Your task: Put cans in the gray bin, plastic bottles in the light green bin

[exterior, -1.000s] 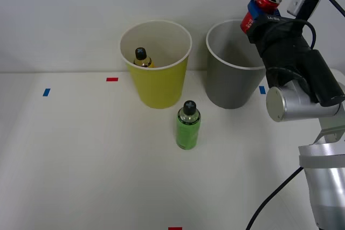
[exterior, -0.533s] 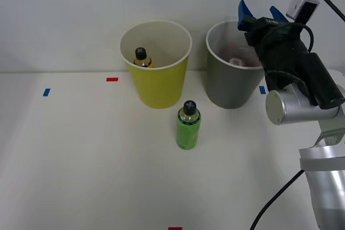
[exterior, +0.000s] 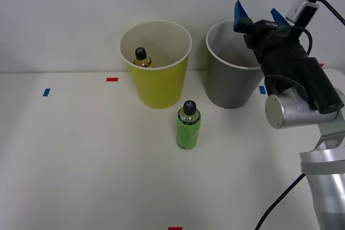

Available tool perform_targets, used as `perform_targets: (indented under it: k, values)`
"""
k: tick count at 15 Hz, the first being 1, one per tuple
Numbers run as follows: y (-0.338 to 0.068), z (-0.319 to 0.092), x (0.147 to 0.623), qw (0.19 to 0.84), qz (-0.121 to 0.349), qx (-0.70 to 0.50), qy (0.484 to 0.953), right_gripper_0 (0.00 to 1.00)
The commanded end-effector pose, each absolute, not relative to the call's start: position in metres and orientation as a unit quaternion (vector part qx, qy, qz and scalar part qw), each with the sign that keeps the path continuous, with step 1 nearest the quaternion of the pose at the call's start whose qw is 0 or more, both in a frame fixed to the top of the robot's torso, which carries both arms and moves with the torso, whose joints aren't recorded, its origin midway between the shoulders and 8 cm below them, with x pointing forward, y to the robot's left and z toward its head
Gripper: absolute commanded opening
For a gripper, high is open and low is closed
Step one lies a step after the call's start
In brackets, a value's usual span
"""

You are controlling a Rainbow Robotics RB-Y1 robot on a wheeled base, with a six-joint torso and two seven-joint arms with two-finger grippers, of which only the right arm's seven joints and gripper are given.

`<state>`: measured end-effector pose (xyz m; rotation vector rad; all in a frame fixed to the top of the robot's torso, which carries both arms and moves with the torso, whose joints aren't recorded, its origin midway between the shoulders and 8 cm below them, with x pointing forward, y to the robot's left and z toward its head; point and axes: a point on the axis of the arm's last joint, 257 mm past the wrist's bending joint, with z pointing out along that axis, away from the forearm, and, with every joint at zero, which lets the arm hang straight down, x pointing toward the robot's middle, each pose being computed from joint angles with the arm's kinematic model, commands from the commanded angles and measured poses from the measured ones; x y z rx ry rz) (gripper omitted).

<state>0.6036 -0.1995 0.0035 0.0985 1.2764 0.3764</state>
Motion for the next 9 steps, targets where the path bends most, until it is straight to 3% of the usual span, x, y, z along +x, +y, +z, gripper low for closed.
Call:
perform_targets:
  k: [1,9]
  values:
    - [-0.198,0.006,0.601,0.791,0.177,0.043,0.584,1.00]
    - [-0.210,0.015,0.582,0.802,0.176,0.040,0.569,1.00]
